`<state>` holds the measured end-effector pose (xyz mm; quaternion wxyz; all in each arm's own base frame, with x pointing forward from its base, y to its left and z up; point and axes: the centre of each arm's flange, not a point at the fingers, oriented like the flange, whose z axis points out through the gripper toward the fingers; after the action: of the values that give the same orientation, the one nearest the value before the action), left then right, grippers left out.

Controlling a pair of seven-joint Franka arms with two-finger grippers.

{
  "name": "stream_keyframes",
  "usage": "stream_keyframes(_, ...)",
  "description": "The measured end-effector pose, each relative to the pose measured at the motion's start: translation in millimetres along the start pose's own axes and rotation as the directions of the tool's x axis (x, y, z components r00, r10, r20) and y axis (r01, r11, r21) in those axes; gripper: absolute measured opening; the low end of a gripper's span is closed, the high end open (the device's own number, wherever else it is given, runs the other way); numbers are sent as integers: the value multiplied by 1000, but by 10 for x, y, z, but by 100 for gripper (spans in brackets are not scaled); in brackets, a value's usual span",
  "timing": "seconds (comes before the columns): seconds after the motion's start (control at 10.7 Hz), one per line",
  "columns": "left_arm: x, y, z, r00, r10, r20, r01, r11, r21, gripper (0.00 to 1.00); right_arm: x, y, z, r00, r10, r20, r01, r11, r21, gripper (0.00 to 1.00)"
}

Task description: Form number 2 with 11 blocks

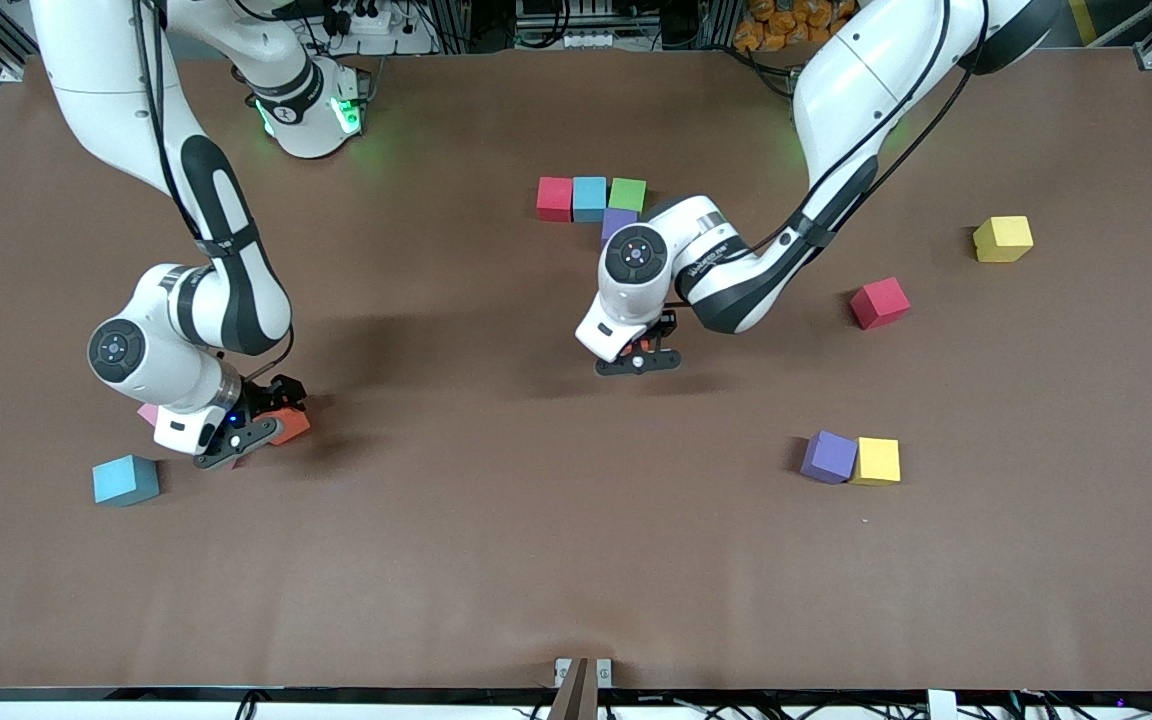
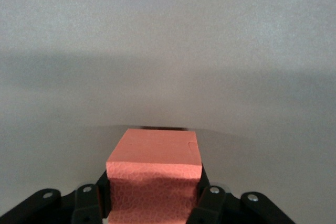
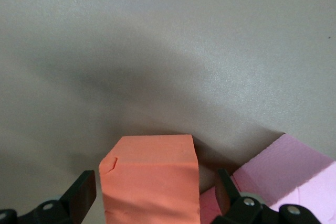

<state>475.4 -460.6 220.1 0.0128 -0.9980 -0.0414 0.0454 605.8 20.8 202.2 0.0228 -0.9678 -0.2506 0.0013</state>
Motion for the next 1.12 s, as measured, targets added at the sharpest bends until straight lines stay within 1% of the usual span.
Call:
stream_keyframes(0.09,-56,11,-31,1000,7,-2,-7,1000,1,58,5,-8,0,1000,-12,-1,12,1000,0,94)
stream_keyframes(0.19,-120,25,-63,1000,15,-4,-15,1000,3,57,9,-14,0,1000,-26,-2,26,1000,1,94)
stream_keyframes(0.37,-227,19,-75,1000,14,-4,-14,1000,14,57,13,-15,-7,999,-34,-4,34,999,0,65)
stream_keyframes(0.66,-372,25,-22,1000,13,8,-13,1000,28,57,76,-71,-45,999,-30,-16,30,1000,6,58)
stream_keyframes(0.94,-531,87,-6,1000,22,21,-22,999,28,57,330,-328,-208,1000,0,-21,1,999,35,58)
stream_keyframes(1.12,-658,120,43,999,42,32,-43,998,36,57,513,-685,-333,999,41,-35,-39,998,58,58)
